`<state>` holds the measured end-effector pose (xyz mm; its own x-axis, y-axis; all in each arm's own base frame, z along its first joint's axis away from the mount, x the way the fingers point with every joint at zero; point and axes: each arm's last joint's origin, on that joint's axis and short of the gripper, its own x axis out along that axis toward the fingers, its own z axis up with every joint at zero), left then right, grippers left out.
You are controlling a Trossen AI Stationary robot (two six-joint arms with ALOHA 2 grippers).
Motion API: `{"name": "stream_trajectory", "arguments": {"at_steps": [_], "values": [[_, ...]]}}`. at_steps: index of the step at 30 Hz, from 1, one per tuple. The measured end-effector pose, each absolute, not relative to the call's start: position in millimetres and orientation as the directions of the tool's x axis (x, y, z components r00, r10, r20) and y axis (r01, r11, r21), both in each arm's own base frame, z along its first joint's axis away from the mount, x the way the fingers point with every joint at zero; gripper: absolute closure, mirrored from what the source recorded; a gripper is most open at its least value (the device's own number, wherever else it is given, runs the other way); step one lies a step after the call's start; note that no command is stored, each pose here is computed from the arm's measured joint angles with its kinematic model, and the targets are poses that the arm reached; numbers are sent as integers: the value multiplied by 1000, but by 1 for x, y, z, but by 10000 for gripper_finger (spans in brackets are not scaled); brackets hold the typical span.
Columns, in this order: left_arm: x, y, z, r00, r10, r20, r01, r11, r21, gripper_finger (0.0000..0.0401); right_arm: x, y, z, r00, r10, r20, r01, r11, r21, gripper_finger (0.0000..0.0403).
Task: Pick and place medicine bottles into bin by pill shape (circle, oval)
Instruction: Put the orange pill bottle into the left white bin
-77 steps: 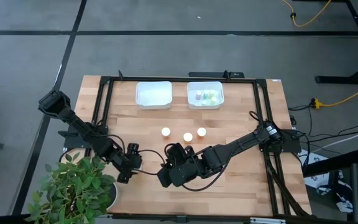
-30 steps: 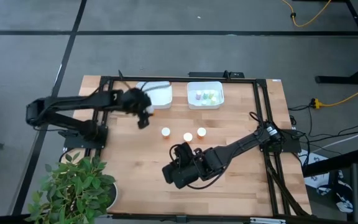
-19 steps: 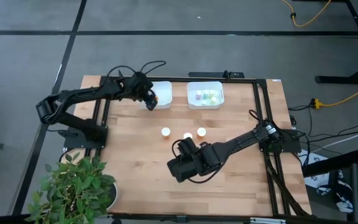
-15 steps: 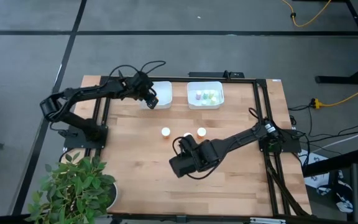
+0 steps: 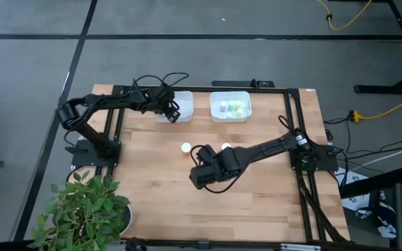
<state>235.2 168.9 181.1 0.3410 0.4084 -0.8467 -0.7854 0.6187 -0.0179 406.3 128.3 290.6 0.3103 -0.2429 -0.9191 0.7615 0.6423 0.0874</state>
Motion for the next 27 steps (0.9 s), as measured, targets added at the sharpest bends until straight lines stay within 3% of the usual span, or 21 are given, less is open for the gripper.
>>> {"name": "stream_trajectory", "arguments": {"at_steps": [18, 27], "values": [[237, 171, 179, 346, 420, -839, -783, 622, -12, 150, 409, 122, 291, 302, -223, -927, 688, 724, 50, 260], [257, 183, 235, 468, 501, -728, -774, 629, -65, 148, 409, 122, 290, 298, -208, -932, 670, 741, 49, 260]]}}
